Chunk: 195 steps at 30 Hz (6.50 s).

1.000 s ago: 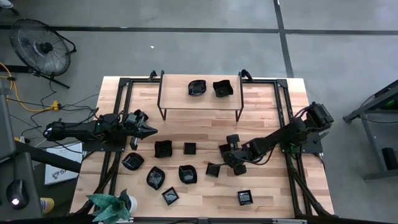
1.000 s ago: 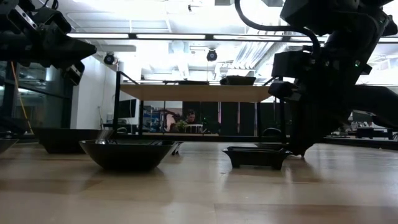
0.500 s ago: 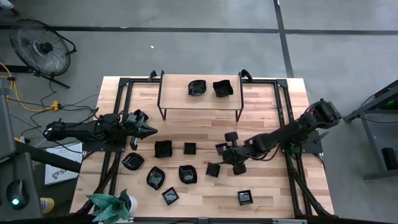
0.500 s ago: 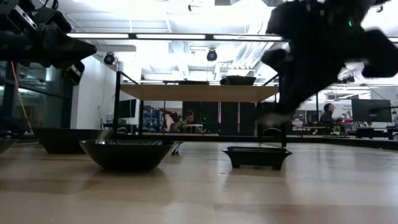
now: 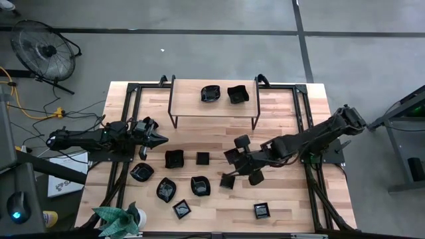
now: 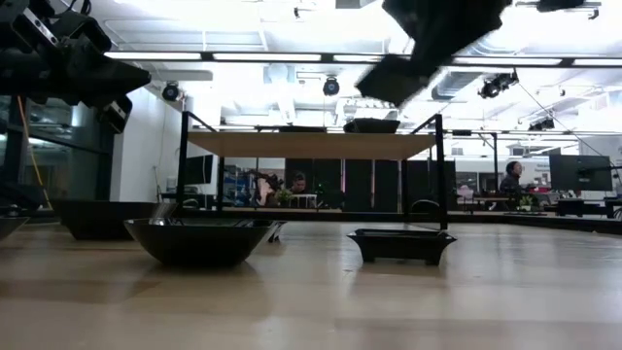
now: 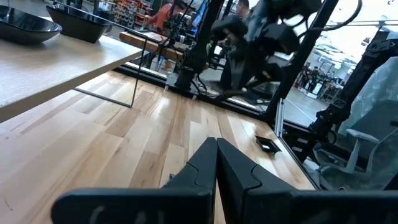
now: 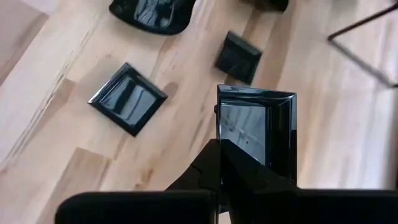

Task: Pick & Place Mini shaped plates
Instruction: Put the square-shaped plate on the shelf

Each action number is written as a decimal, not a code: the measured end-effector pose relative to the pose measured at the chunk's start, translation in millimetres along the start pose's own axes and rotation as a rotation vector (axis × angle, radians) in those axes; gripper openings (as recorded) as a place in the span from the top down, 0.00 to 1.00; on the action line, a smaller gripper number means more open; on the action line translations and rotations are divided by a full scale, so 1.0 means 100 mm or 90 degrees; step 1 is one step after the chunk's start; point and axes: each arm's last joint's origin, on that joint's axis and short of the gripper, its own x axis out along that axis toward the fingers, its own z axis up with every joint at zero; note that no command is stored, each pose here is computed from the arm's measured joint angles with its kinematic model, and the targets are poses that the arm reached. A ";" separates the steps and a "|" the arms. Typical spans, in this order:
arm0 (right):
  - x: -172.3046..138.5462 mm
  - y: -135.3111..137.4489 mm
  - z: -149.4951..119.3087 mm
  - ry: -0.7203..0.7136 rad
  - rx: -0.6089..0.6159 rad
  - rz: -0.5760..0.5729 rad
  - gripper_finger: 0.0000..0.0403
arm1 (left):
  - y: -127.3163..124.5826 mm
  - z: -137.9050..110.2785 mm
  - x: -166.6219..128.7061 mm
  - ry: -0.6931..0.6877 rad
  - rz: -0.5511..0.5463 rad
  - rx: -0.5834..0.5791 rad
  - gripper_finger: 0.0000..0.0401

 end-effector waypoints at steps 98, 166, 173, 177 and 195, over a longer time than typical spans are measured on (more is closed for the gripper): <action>0.20 -0.51 0.16 0.189 -0.605 -0.223 1.00 | -0.29 1.23 2.21 0.287 0.290 -0.088 0.55; -0.48 -0.51 0.06 0.055 -0.003 -0.417 0.43 | -0.06 1.62 1.81 0.246 0.350 -0.172 1.00; -0.62 -0.51 -0.06 0.000 0.226 -0.381 0.43 | 0.24 1.77 1.56 0.207 0.460 -0.297 1.00; -0.62 -0.50 -0.08 -0.015 0.294 -0.350 0.43 | 0.46 1.82 1.45 0.185 0.498 -0.380 1.00; -0.61 -0.48 -0.07 -0.028 0.351 -0.302 0.45 | 1.08 1.98 1.05 0.132 0.555 -0.592 1.00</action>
